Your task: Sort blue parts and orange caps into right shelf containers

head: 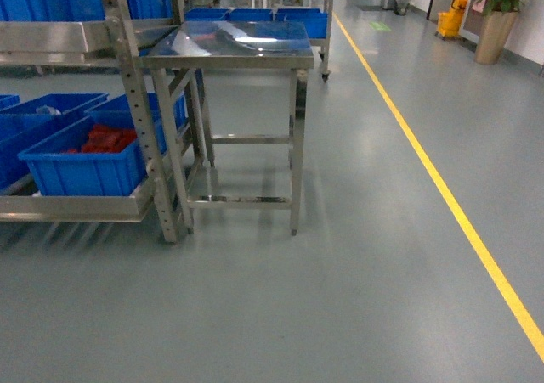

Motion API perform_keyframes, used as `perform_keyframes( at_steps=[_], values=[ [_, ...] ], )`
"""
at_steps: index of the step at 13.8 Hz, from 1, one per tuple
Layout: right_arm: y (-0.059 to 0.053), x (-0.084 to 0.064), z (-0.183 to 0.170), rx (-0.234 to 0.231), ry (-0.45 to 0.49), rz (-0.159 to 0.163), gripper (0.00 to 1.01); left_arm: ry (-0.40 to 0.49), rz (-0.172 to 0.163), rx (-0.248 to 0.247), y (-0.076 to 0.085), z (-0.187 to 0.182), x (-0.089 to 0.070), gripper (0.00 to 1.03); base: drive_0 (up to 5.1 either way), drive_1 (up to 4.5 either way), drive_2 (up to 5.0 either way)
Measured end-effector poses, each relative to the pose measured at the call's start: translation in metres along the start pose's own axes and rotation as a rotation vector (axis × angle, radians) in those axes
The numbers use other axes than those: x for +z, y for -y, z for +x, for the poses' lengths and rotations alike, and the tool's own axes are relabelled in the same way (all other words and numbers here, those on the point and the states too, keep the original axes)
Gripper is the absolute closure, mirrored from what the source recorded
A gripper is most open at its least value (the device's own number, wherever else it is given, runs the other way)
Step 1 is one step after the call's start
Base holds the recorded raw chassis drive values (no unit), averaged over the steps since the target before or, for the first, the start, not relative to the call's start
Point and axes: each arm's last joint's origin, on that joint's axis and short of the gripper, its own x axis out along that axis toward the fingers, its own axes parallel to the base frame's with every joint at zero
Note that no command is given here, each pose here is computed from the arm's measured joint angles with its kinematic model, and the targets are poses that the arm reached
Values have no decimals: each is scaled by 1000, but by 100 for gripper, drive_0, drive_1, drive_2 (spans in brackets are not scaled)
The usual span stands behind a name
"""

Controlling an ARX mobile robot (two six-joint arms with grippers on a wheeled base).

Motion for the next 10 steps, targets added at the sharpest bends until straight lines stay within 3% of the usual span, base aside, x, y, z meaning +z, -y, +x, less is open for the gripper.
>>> perform_keyframes(
  at_steps=[10],
  values=[
    [0,0,0,0,2,0,59,4,0,-1,0,0,0,60,-3,431,-436]
  ],
)
